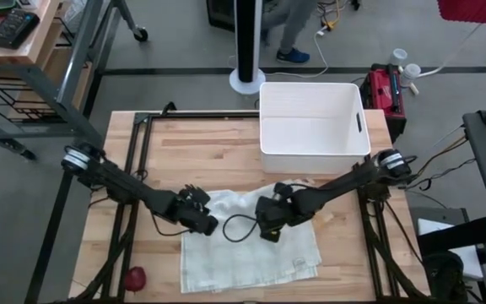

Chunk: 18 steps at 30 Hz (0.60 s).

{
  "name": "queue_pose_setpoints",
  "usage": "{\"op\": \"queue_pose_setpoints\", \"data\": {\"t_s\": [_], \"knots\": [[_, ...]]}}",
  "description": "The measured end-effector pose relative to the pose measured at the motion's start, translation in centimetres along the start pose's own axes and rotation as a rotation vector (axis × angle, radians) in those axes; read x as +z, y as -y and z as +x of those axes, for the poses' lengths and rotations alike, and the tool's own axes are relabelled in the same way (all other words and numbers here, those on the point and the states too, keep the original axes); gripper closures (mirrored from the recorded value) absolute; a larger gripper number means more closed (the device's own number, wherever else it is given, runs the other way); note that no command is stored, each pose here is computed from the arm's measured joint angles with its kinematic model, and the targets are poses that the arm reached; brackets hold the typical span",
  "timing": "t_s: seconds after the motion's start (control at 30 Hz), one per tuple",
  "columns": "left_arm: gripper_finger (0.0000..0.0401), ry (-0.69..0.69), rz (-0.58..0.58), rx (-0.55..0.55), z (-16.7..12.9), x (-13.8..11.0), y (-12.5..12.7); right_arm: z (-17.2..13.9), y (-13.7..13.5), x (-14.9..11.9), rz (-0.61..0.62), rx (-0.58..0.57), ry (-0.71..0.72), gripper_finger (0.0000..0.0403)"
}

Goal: Fold towel
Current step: Fold the white checkered towel

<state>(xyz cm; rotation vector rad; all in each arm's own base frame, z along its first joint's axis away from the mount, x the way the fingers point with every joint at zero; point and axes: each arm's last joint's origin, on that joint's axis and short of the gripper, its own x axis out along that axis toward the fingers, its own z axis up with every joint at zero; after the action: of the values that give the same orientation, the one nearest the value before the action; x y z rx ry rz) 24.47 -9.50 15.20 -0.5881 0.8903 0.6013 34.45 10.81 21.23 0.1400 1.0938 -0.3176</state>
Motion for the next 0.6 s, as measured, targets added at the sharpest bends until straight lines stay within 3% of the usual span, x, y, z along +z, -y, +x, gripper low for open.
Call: {"op": "queue_pose_setpoints", "data": {"t_s": [0.27, 0.6], "knots": [[0.0398, -0.143, -0.059, 0.104, 2.4, -1.6, -0.4, 3.4, 2.4, -1.5, 0.03, -0.141, -0.175, 0.0403], [0.04, -0.21, -0.088, 0.121, -0.7, -1.8, -1.4, 2.8, 4.7, -4.3, 0.089, -0.333, -0.321, 0.0403]]}}
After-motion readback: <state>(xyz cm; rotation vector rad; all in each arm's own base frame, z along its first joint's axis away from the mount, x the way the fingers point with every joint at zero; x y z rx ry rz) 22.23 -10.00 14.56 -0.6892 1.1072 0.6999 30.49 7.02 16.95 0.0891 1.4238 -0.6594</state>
